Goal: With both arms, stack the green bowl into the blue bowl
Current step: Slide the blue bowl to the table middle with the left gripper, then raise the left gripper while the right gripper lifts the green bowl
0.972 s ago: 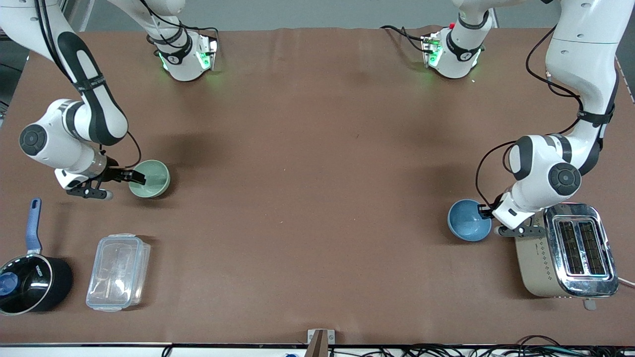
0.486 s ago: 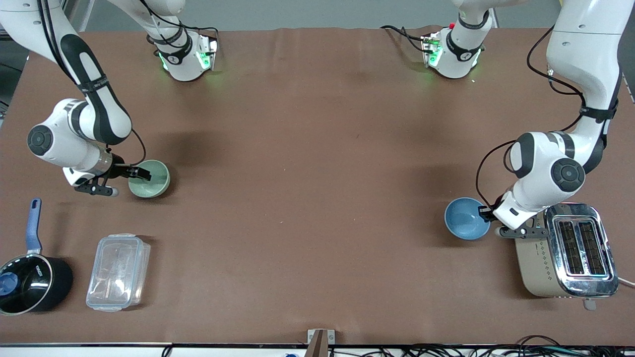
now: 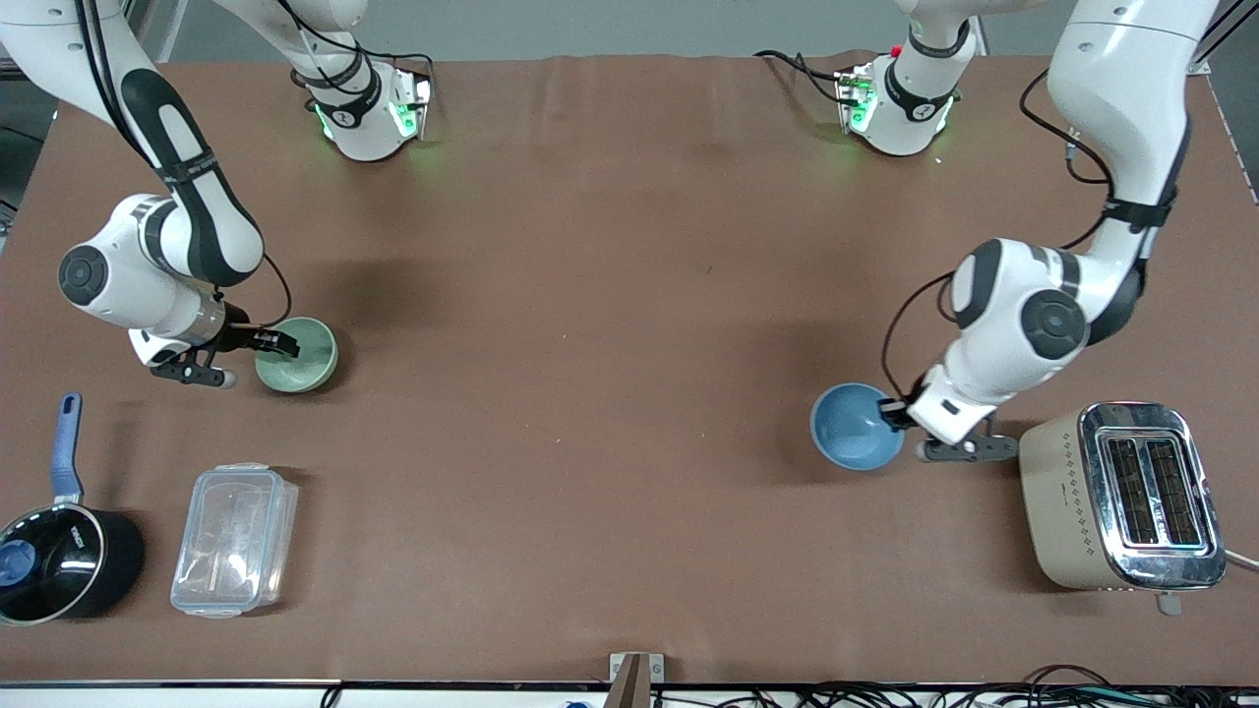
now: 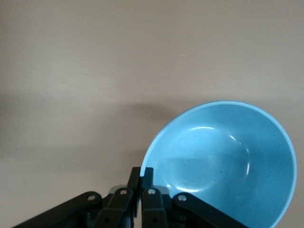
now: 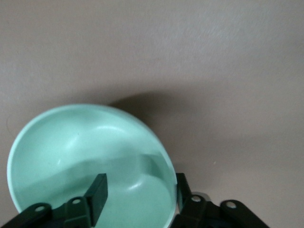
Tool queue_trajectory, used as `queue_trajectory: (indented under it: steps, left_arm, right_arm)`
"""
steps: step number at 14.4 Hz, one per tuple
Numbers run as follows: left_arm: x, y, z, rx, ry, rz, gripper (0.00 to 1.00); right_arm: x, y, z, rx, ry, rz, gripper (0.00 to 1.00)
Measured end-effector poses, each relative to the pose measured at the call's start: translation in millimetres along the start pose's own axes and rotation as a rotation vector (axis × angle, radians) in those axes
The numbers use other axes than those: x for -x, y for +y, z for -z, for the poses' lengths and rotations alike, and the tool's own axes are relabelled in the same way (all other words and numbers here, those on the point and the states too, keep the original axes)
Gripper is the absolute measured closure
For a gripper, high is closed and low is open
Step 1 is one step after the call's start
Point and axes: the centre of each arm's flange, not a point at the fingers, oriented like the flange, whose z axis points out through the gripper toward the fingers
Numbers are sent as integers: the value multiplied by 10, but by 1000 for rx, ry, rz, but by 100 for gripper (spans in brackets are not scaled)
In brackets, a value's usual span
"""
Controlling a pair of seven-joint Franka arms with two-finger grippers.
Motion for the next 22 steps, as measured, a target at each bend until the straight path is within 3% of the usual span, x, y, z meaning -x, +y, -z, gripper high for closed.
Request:
queue_trajectory:
  steps: [7, 9, 11, 13, 18, 22]
  left_arm:
    - [791, 1954, -129, 40, -23, 129, 96]
    - [998, 2264, -242, 31, -30, 131, 96]
    - [1187, 2463, -373, 18, -44, 133, 96]
    - [1384, 2663, -525, 0, -49, 140, 96]
    - [1624, 3124, -787, -18, -14, 176, 96]
    - [1632, 3237, -875, -9, -17, 192, 96]
  right_arm:
    - [-3, 58, 3, 2, 12, -13, 51]
    - [6, 60, -11, 1, 9, -13, 66]
    - [12, 61, -24, 1, 6, -13, 74]
    - [14, 60, -30, 1, 4, -12, 92]
    - [-7, 22, 165, -5, -18, -3, 96]
    - [-163, -81, 1017, -20, -87, 20, 96]
